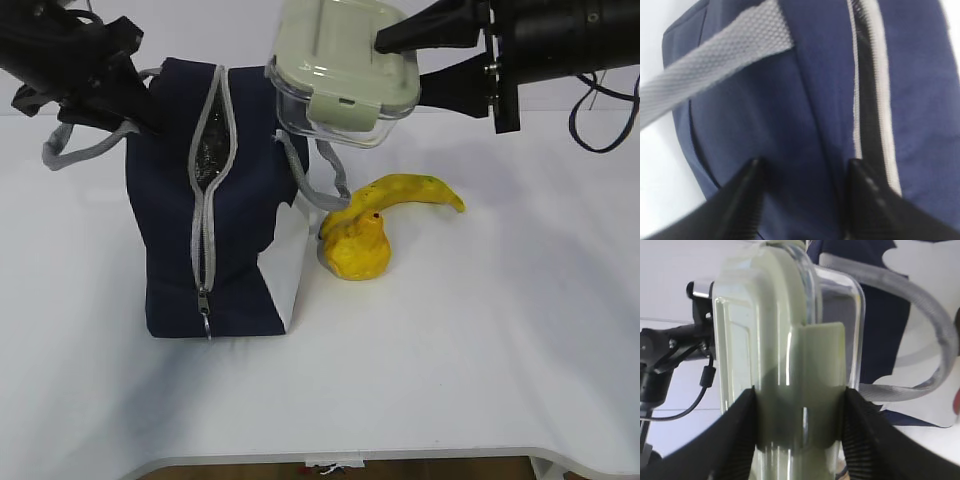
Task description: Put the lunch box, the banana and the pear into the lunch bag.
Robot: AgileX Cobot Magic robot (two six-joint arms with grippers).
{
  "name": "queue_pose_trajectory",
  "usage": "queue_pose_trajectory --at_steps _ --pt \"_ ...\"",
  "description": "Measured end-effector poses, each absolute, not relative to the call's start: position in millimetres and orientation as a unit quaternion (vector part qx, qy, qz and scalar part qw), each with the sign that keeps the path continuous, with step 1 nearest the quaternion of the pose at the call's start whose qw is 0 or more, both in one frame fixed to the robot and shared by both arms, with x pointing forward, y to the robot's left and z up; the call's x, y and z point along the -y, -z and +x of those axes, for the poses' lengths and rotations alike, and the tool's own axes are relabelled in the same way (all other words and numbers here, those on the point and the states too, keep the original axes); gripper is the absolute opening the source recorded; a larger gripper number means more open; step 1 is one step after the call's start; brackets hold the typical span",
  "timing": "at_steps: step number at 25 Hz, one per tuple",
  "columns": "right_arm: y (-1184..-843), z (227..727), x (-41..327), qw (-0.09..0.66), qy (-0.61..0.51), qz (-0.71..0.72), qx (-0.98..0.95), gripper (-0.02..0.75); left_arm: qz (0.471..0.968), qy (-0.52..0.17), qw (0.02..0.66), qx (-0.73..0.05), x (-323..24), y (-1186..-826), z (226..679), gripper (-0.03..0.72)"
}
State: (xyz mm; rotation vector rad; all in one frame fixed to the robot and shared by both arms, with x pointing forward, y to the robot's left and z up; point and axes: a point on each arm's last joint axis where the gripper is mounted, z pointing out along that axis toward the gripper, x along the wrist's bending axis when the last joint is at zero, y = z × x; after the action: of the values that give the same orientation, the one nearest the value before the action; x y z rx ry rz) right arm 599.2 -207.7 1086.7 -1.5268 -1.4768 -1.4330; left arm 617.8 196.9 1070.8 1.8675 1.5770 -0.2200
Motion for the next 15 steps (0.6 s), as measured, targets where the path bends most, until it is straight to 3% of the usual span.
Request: queue_pose_trajectory --at_steps 2,4,10,15 --pt "-1087.1 598.1 200.0 0.289 0.536 -0.567 0.555 0.387 0.719 0.083 0.339 -0.602 -196.7 -1072.9 618.5 0.085" --pt "-1088.2 597.4 194.6 0.293 0.540 -0.563 0.553 0.387 0.723 0.083 0.340 -0.595 -196.2 -1077.0 618.4 0.014" --pt "-1094.0 597.9 186.6 0.303 0.556 -0.555 0.539 0.387 0.725 0.097 0.357 -0.582 -192.6 -1087.5 617.9 -0.003" --pt "-1114.2 605.3 179.5 0.261 0.593 -0.531 0.546 0.386 0.718 0.115 0.375 -0.575 -188.8 -1091.2 617.3 -0.004"
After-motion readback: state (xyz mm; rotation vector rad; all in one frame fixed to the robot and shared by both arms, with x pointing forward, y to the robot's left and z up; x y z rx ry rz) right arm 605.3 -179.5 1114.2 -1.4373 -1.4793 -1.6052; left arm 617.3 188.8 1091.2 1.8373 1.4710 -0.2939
